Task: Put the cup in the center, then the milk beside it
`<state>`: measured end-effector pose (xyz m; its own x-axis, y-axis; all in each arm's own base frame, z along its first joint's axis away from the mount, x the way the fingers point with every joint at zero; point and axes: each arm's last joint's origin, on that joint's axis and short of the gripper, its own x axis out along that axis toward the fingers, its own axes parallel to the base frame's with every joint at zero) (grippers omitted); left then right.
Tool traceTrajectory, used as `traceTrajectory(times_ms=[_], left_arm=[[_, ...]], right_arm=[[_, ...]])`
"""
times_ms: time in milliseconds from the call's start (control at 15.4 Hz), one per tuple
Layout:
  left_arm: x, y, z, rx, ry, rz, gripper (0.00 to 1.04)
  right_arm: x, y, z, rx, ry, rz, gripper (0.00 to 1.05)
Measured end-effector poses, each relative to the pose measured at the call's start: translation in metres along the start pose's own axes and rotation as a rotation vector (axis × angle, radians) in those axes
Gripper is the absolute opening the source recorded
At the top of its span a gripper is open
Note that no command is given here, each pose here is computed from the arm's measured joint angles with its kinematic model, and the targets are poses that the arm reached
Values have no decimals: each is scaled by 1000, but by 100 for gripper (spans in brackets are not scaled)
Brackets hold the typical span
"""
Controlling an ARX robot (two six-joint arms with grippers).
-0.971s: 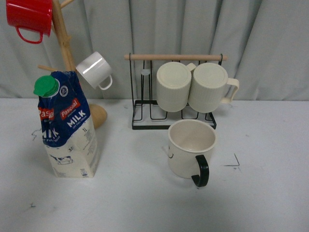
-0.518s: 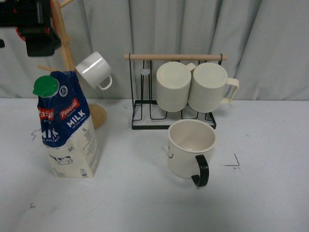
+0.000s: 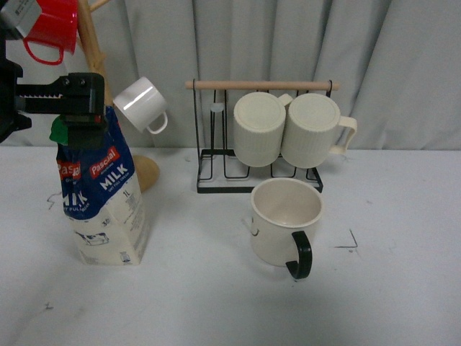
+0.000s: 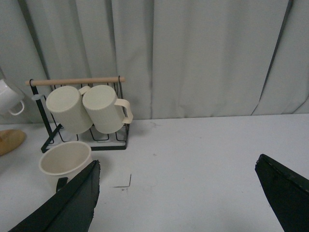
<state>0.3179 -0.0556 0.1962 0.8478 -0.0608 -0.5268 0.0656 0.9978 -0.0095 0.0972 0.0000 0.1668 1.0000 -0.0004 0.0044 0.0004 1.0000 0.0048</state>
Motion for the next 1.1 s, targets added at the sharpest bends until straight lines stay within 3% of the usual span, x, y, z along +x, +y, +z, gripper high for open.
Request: traceTrajectory(times_ms=[194, 647, 777, 1101], left_arm=[[15, -6, -16, -10, 71, -5, 98], [19, -11, -23, -1, 101, 23, 22], [17, -13, -23, 3, 109, 17, 7], [7, -37, -10, 52, 103, -4, 4]], right_arm=[[0, 0, 0, 0, 0, 0, 98], [0, 0, 0, 0, 0, 0, 98], [0, 0, 0, 0, 0, 0, 98], [0, 0, 0, 0, 0, 0, 98]])
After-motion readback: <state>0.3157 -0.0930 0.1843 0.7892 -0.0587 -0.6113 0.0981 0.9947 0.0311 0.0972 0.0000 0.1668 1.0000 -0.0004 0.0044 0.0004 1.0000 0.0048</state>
